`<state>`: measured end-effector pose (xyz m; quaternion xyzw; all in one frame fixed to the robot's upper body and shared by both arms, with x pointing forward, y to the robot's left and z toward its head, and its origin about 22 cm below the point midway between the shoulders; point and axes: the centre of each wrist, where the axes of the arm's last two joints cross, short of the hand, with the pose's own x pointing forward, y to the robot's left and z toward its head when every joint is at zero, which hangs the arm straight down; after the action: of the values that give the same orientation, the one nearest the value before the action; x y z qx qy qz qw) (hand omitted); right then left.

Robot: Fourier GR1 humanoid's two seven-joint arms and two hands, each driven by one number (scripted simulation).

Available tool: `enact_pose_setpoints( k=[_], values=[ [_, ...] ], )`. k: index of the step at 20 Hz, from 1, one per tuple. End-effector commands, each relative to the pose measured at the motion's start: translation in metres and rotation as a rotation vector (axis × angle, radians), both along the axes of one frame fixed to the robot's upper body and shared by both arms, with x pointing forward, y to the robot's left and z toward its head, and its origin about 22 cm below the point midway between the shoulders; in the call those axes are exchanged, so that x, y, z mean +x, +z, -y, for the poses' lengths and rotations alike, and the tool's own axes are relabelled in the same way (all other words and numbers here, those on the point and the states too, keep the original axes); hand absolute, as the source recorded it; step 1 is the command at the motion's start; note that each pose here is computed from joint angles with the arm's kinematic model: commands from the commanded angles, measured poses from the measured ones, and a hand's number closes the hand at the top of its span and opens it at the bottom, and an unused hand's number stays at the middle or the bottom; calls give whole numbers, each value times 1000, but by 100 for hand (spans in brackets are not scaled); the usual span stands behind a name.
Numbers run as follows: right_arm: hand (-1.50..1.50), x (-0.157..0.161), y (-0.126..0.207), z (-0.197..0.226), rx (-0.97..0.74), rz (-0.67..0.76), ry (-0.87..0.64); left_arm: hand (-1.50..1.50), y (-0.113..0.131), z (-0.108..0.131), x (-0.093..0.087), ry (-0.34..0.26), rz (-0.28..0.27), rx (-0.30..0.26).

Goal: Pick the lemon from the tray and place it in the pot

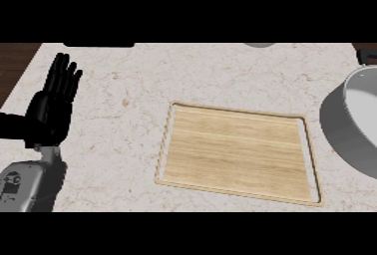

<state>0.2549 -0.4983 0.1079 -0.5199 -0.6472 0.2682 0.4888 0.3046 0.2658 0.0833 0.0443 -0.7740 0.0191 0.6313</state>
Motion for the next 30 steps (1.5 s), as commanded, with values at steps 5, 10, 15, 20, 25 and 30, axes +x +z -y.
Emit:
enact_pose_setpoints(
  k=[5,10,15,20,25,30],
  values=[
    [150,19,-39,9,148,-276,-16,0,4,-9,10,-7,3,7],
    [-150,37,-48,10,214,-333,119,0,-12,23,-7,-41,-9,-4],
    [-150,42,-57,3,293,-169,223,0,-7,7,-9,-20,-6,3],
    [-150,58,-27,6,515,-69,282,0,-1,0,5,9,5,3],
    [-150,42,-17,34,726,25,177,0,8,-4,8,13,-1,-1],
    [-150,20,-12,60,796,115,157,0,-2,14,-7,-21,1,-15]
  ],
)
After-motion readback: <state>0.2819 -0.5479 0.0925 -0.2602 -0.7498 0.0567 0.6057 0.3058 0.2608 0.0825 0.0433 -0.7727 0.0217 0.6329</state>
